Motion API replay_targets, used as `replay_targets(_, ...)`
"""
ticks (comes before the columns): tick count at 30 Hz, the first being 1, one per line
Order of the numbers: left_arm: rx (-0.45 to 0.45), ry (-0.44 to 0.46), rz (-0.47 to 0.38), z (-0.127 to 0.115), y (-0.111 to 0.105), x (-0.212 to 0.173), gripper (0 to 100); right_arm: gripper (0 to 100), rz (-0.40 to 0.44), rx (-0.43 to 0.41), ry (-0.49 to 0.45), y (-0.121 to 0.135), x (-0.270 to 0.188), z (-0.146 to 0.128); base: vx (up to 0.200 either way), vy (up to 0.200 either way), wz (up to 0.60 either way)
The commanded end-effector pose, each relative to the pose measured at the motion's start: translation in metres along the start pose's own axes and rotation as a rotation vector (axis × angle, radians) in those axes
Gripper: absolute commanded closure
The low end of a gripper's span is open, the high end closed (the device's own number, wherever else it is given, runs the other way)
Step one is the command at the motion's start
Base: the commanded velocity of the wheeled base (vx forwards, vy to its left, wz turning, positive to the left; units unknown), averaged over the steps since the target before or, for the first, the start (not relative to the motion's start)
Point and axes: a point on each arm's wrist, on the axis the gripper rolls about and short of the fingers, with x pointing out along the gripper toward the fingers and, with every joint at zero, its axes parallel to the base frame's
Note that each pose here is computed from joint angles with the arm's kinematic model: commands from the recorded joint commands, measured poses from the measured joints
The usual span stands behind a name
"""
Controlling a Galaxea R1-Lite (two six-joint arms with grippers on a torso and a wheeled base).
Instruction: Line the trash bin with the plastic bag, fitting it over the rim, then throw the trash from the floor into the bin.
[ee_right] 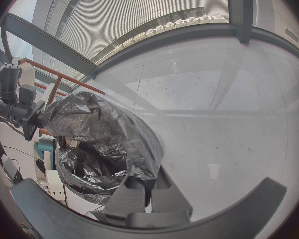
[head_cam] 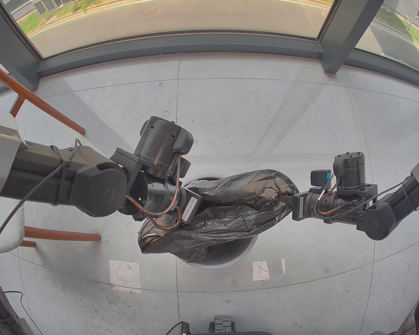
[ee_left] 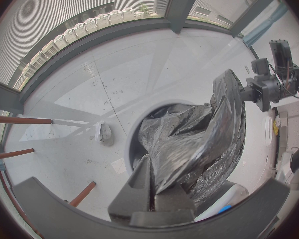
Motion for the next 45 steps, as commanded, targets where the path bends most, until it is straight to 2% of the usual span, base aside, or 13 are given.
replay_targets(1, -0.039, 0.014, 0.02, 0.003, 0.006, 0.019, 100, 100, -0.008, 0.001, -0.009, -0.006, 0.011, 0.006, 0.0, 0.0, 0.0)
replay_targets(2, -0.048, 0.016, 0.02, 0.003, 0.005, 0.021, 100, 100, -0.013, -0.002, -0.015, -0.007, 0.011, 0.007, 0.0, 0.0, 0.0)
replay_targets(3, -0.057, 0.017, 0.02, 0.004, 0.005, 0.023, 100, 0, -0.019, -0.002, -0.018, -0.009, 0.011, 0.008, 0.0, 0.0, 0.0)
replay_targets(7, -0.08, 0.024, 0.021, 0.003, 0.004, 0.027, 100, 0, -0.009, 0.003, -0.045, -0.003, -0.007, 0.015, 0.0, 0.0, 0.0)
replay_targets(11, -0.083, 0.03, 0.025, 0.002, 0.005, 0.03, 100, 0, 0.016, 0.043, 0.012, 0.012, -0.032, 0.01, 0.0, 0.0, 0.0)
replay_targets(13, -0.088, 0.023, 0.029, 0.005, 0.007, 0.031, 100, 0, 0.049, 0.135, 0.056, 0.029, -0.047, 0.009, 0.0, 0.0, 0.0)
replay_targets(15, -0.096, 0.012, 0.035, 0.008, 0.01, 0.03, 100, 0, 0.081, 0.335, 0.112, 0.053, -0.058, 0.008, 0.0, 0.0, 0.0)
replay_targets(16, -0.096, 0.008, 0.034, 0.009, 0.01, 0.03, 100, 0, 0.091, 0.399, 0.133, 0.062, -0.06, 0.006, 0.0, 0.0, 0.0)
replay_targets(19, -0.1, -0.004, 0.035, 0.013, 0.011, 0.029, 100, 0, 0.068, 0.536, 0.183, 0.083, -0.059, -0.001, 0.0, 0.0, 0.0)
replay_targets(24, -0.103, -0.016, 0.035, 0.015, 0.012, 0.028, 100, 0, -0.024, 0.575, 0.223, 0.096, -0.036, -0.024, 0.0, 0.0, 0.0)
replay_targets(32, -0.106, -0.028, 0.037, 0.019, 0.012, 0.025, 100, 0, -0.002, 0.601, 0.197, 0.105, -0.002, -0.02, 0.0, 0.0, 0.0)
replay_targets(39, -0.105, -0.025, 0.035, 0.018, 0.012, 0.026, 100, 0, 0.004, 0.672, 0.162, 0.111, 0.026, -0.006, 0.0, 0.0, 0.0)
replay_targets(45, -0.103, -0.022, 0.034, 0.017, 0.011, 0.027, 100, 0, -0.05, 0.679, 0.148, 0.107, 0.045, -0.006, 0.0, 0.0, 0.0)
